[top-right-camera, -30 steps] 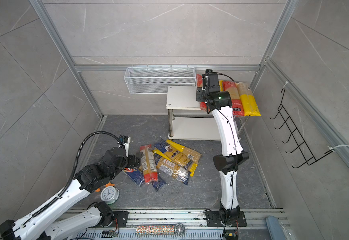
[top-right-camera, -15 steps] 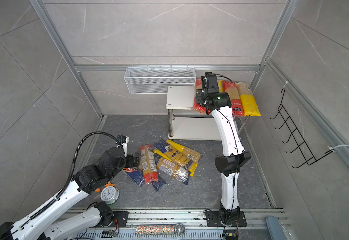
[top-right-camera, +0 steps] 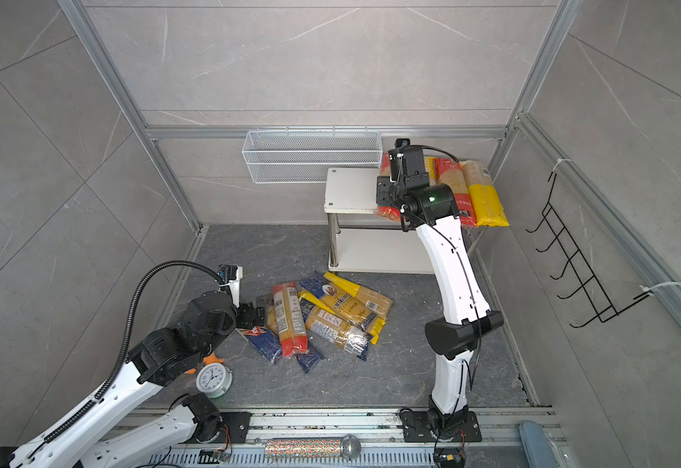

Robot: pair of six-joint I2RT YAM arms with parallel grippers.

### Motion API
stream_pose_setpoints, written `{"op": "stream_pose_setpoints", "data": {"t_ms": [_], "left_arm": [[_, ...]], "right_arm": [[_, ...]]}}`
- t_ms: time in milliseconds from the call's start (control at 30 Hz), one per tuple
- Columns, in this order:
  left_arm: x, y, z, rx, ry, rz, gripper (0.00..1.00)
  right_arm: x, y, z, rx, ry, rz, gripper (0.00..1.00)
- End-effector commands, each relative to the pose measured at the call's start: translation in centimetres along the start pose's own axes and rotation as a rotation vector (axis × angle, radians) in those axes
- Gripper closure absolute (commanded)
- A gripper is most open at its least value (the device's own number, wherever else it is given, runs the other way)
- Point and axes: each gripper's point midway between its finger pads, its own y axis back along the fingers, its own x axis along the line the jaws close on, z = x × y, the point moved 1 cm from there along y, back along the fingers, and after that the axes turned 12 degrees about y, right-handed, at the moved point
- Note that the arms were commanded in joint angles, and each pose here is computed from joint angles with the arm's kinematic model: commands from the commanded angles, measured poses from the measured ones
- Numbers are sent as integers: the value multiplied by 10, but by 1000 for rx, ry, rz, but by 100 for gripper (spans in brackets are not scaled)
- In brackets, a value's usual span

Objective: Place and organize the pasta boxes and bags onto the shelf
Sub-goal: 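Open the right gripper and draw it back down to the pasta pile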

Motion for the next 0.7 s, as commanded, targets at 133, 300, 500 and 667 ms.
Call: {"op": "stream_pose_setpoints", "data": {"t_ms": [133,300,500,667], "left_arm": [[6,10,-6,10,40,-19,0],[12,19,-11,11,54,-29,0],[17,23,-26,52,78,-42,0],[16,17,-42,100,108,-57,0]], "right_arm": [[22,76,-21,-38,62,61,26],[44,112,-65,-9,57,191,26],[78,121,-139,94,59,349,23],[109,103,-203,231,64,414,22]]}}
